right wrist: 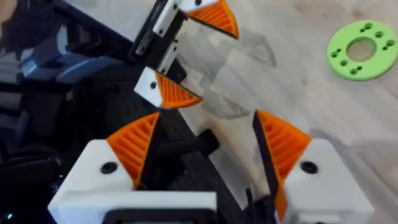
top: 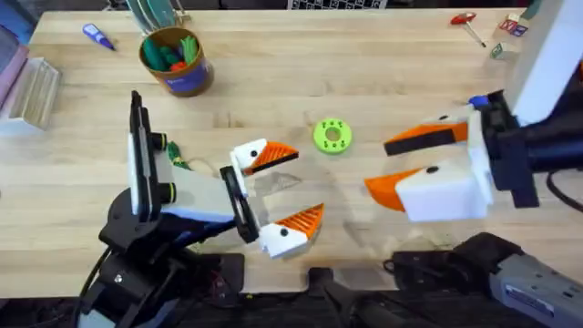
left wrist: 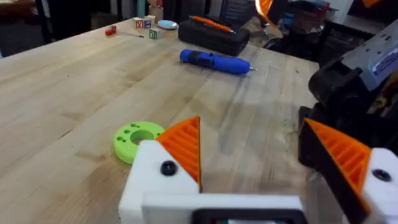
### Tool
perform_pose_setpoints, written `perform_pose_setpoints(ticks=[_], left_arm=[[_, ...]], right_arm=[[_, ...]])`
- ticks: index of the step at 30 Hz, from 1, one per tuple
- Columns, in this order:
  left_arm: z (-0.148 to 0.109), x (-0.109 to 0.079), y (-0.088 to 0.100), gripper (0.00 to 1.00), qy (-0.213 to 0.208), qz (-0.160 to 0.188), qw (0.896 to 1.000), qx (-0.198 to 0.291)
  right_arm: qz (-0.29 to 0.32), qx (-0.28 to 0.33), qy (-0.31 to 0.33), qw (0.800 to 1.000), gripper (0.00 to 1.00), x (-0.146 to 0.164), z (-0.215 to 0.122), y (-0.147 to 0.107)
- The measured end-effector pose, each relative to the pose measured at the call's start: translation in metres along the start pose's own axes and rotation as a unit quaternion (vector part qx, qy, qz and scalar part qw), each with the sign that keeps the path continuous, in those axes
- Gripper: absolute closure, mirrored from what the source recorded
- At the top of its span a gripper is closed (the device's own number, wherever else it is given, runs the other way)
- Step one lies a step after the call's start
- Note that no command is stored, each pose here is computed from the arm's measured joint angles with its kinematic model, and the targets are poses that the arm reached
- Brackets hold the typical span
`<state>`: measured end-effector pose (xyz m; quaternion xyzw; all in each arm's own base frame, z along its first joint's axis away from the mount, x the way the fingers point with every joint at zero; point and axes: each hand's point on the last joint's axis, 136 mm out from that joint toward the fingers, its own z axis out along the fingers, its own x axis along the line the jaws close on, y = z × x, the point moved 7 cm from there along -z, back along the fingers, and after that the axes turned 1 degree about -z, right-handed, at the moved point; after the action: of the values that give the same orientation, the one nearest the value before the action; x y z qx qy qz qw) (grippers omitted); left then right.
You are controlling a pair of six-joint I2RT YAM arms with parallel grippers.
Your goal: Pick up the gripper from the table and insert it into the empty holder that is missing its gripper. Then pick up a screw, insert it into the mounting hole, and use the screwdriver to tighten it. Finally, clean up the table by picking up the vegetable and placing it into the bucket.
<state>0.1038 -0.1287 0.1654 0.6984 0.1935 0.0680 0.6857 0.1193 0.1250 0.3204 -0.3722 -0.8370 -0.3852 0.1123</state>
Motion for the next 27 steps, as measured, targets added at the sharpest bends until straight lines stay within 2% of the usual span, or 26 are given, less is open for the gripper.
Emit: perform_pose_setpoints(ticks=[1,9,11,13,15,17,22,27], left_arm=[[0.0,0.0,0.0,0.019,0.0,0.0,1.0,0.0],[0.0,0.0,0.0,0.373,0.0,0.001,1.0,0.0],[0.0,0.0,0.0,0.542,0.0,0.0,1.0,0.0],[0.0,0.0,0.0,0.751,0.0,0.001,1.0,0.0],[0.0,0.0,0.0,0.886,0.0,0.002,1.0,0.0],[0.0,0.0,0.0,0.976,0.0,0.002,1.0,0.0],[0.0,0.0,0.0,0.984,0.0,0.002,1.0,0.0],[0.0,0.0,0.0,0.985,0.0,0.002,1.0,0.0]], right_arm=[[-0.001,0.005,0.005,1.0,0.109,0.0,0.001,-0.001],[0.0,0.024,0.017,1.0,0.107,-0.003,0.008,0.0],[-0.001,0.024,0.018,1.0,0.108,-0.003,0.008,0.0],[-0.002,0.024,0.019,1.0,0.108,-0.003,0.008,0.0],[-0.003,0.024,0.02,1.0,0.107,-0.003,0.008,0.0],[-0.002,0.025,0.02,0.999,0.107,-0.003,0.008,0.0],[0.005,0.035,0.019,0.999,0.107,-0.008,0.013,0.002],[0.011,0.05,-0.021,0.998,0.107,-0.025,0.023,0.01]])
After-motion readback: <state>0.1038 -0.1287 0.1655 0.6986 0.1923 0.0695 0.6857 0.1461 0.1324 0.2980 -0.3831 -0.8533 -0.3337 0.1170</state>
